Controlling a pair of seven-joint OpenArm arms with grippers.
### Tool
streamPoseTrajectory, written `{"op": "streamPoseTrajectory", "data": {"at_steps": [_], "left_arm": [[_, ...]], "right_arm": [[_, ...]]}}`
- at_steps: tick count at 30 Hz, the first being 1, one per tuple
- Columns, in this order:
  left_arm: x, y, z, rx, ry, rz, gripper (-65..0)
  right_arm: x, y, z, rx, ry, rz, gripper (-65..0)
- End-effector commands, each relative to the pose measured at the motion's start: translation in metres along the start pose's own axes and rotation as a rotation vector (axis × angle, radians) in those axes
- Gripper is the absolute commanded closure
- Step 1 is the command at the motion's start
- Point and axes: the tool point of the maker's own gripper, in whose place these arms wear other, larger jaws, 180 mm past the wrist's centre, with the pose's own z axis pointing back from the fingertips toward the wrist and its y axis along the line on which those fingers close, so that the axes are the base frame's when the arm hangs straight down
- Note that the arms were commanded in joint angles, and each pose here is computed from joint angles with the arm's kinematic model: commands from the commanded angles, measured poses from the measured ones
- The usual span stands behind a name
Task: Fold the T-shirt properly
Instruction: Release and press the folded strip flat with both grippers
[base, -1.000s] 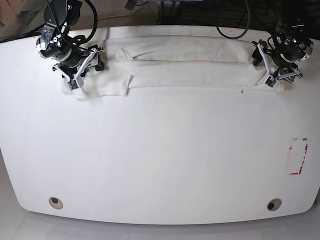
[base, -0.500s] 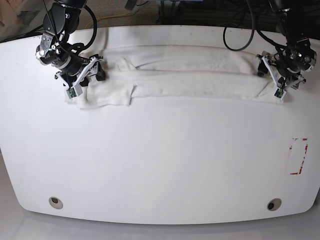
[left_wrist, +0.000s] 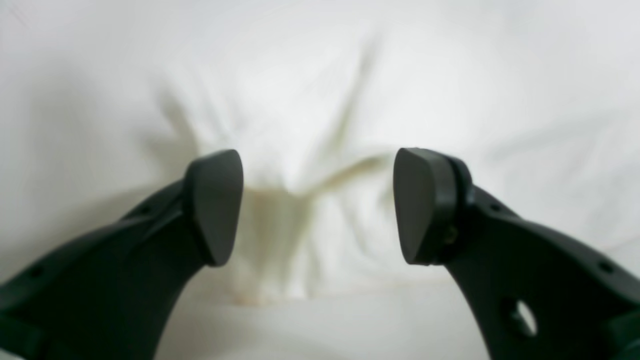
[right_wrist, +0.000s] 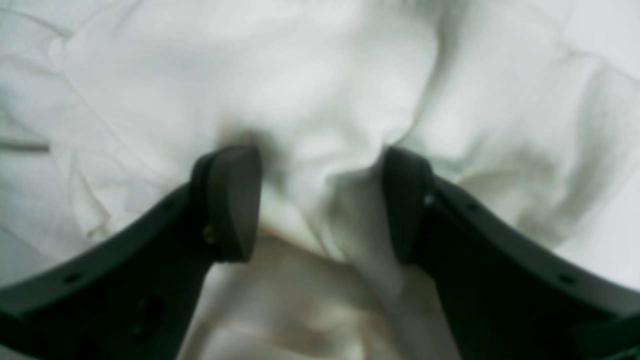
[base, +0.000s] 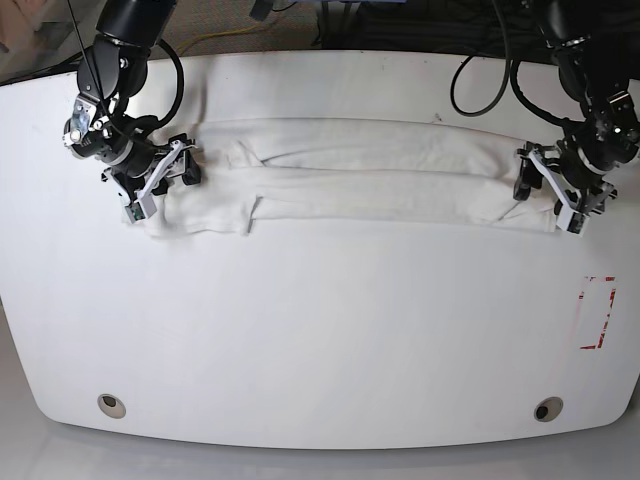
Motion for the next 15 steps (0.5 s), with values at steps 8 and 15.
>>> {"op": "streamPoseTrajectory", "data": {"at_steps": [8, 15], "left_arm": [[-0.009, 0.045, 0.022, 0.089, -0.02, 0.209, -52.2], [-0.029, 0.04, 0.0, 0.032, 0.026, 0.303, -52.2]], "right_arm": [[0.002, -0.009, 0.005, -0.029, 0.009, 0.014, -36.5], [0.003, -0.008, 0.004, -0.026, 0.007, 0.013, -36.5]]}}
